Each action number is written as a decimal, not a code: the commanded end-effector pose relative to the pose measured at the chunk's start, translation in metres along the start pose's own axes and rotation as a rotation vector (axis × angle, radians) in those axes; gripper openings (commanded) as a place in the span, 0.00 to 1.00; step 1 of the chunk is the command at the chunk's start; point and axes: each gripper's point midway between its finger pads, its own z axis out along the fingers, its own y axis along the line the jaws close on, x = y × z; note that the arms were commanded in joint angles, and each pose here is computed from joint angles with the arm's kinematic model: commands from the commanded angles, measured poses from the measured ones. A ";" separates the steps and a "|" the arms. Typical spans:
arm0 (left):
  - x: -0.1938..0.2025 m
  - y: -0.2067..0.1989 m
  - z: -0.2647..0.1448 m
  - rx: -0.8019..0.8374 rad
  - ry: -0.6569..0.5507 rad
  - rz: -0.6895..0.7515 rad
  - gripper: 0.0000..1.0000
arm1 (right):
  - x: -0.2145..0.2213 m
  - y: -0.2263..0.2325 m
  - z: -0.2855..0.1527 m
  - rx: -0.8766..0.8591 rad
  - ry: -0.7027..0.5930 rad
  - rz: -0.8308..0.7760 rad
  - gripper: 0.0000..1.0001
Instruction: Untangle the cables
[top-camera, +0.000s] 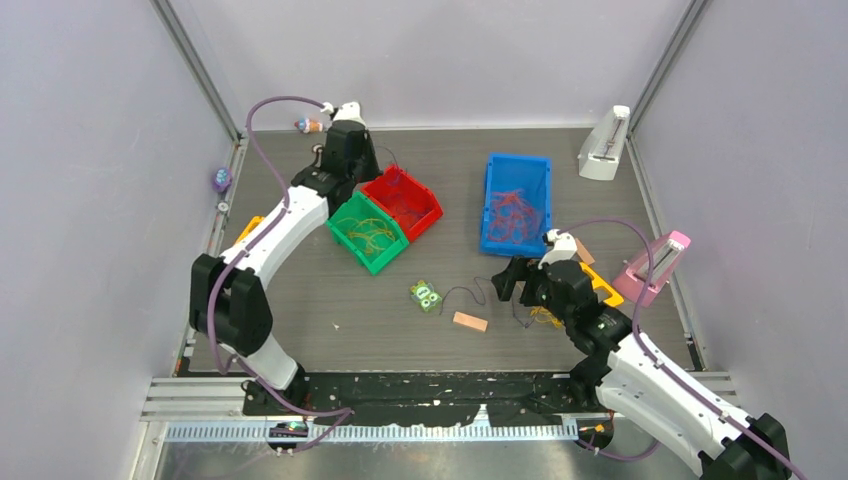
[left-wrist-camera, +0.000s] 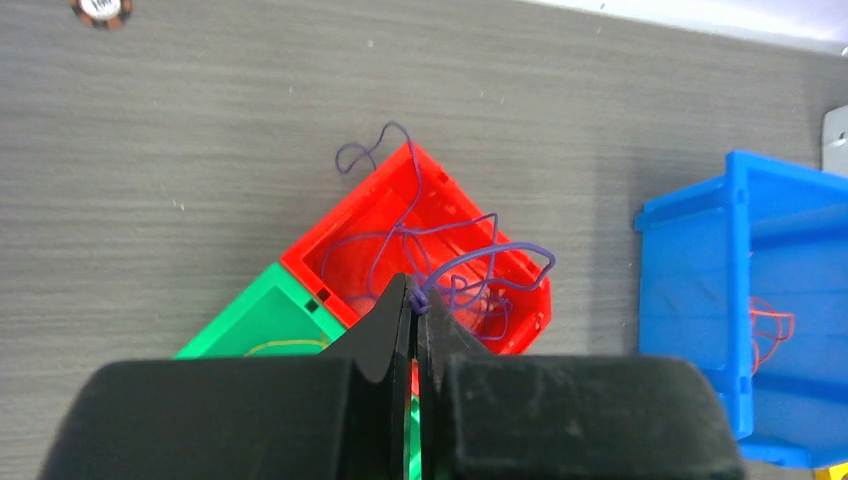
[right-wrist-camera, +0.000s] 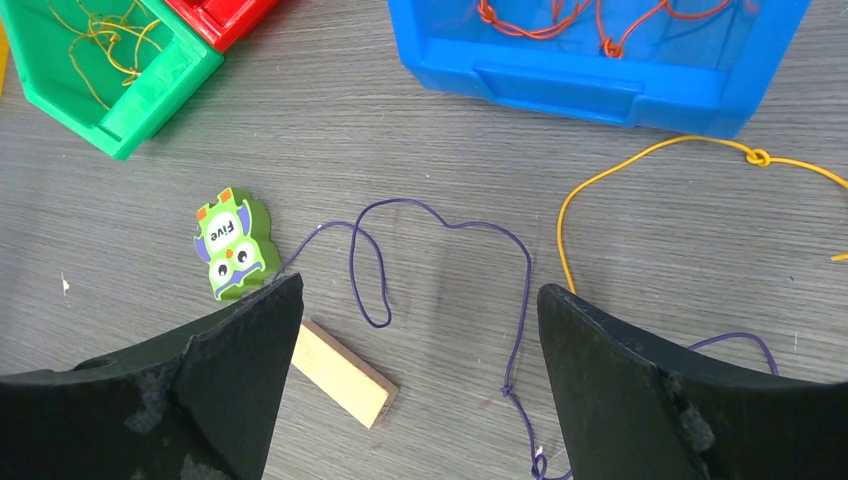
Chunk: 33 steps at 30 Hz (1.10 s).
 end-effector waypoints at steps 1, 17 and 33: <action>0.019 0.002 0.009 0.001 0.037 -0.047 0.00 | -0.008 0.005 -0.003 -0.021 -0.033 0.001 0.92; 0.109 0.007 0.058 -0.104 0.469 -0.028 0.00 | -0.008 0.001 -0.010 -0.013 -0.047 0.003 0.92; 0.128 -0.004 0.059 -0.045 0.553 -0.044 0.41 | -0.007 0.003 -0.012 -0.021 -0.040 0.009 0.92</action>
